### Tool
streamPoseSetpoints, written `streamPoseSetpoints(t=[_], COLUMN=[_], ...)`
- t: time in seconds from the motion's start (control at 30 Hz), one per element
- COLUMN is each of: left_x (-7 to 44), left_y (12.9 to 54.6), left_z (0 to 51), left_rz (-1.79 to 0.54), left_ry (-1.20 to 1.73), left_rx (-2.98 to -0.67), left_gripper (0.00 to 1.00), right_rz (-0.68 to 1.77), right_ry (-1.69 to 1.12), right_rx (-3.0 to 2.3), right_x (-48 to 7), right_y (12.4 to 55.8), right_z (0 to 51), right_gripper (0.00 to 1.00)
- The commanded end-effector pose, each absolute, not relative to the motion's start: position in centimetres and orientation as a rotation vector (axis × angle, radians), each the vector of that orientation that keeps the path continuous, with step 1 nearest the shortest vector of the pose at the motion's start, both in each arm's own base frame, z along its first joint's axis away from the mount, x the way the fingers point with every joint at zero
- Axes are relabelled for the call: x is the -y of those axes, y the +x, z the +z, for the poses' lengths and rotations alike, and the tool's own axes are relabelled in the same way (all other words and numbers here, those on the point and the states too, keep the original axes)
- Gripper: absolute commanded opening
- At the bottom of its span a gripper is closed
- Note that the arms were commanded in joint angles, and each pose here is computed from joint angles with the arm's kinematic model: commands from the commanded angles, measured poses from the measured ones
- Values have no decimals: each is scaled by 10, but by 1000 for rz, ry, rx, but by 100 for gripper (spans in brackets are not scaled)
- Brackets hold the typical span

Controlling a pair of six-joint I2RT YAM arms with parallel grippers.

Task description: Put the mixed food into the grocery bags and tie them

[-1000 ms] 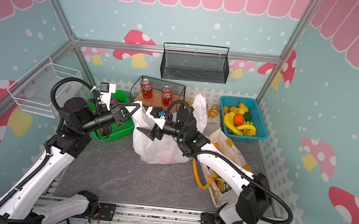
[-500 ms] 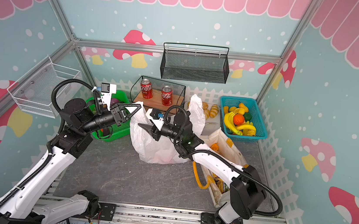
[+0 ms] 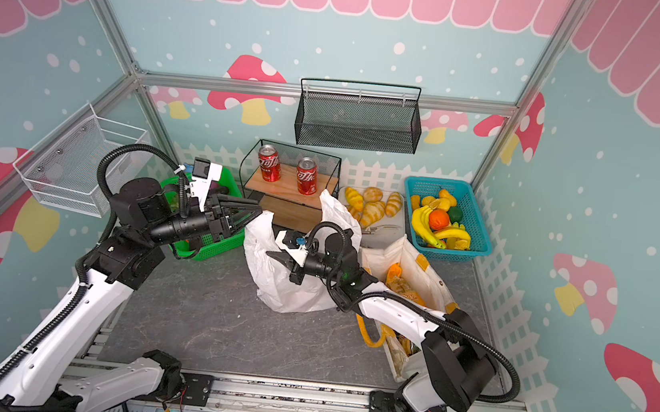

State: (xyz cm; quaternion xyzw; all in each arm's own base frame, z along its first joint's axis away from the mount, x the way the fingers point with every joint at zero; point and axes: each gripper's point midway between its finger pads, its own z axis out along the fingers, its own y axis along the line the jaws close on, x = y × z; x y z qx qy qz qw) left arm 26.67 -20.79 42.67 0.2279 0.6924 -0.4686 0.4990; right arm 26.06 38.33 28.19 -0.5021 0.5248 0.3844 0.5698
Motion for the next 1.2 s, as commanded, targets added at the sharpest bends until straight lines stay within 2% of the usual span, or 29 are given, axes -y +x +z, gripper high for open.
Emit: streamPoseSetpoints(t=[0.0, 0.2, 0.33, 0.43, 0.5, 0.53, 0.6, 0.63, 0.67, 0.7, 0.73, 0.9, 1.17], left_x=[208, 205, 209, 216, 218, 218, 219, 220, 221, 221, 221, 224, 233], left_y=[253, 241, 247, 249, 250, 251, 257, 259, 261, 262, 262, 259, 257], left_z=[424, 423, 410, 401, 403, 405, 410, 411, 413, 413, 413, 421, 416], left_rz=[-1078, -998, -981, -997, -1001, -1004, -1021, -1029, -1036, -1035, -1035, -1093, -1126], left_ry=[687, 776, 802, 822, 817, 806, 740, 707, 668, 634, 618, 569, 553], left_rx=[-1660, -1608, -1638, -1658, -1661, -1663, -1677, -1681, -1684, -1688, -1682, -1661, -1676], left_gripper=[50, 66, 66, 55, 34, 25, 8, 3, 0, 0, 0, 0, 0], right_rz=[886, 896, 908, 909, 900, 892, 854, 835, 819, 816, 822, 788, 699], right_ry=[-1204, -1208, -1214, -1212, -1206, -1197, -1143, -1108, -1065, -1014, -976, -841, -617], right_rx=[-1193, -1183, -1177, -1181, -1187, -1202, -1260, -1283, -1300, -1302, -1298, -1272, -1249], right_x=[-381, -382, -382, -382, -381, -380, -373, -368, -363, -357, -354, -360, -385], right_y=[257, 255, 254, 254, 255, 257, 264, 267, 268, 268, 266, 255, 269], right_z=[293, 298, 301, 303, 304, 303, 302, 303, 305, 310, 313, 329, 365], right_gripper=[0, 0, 0, 0, 0, 4, 33, 44, 56, 73, 77, 85, 88])
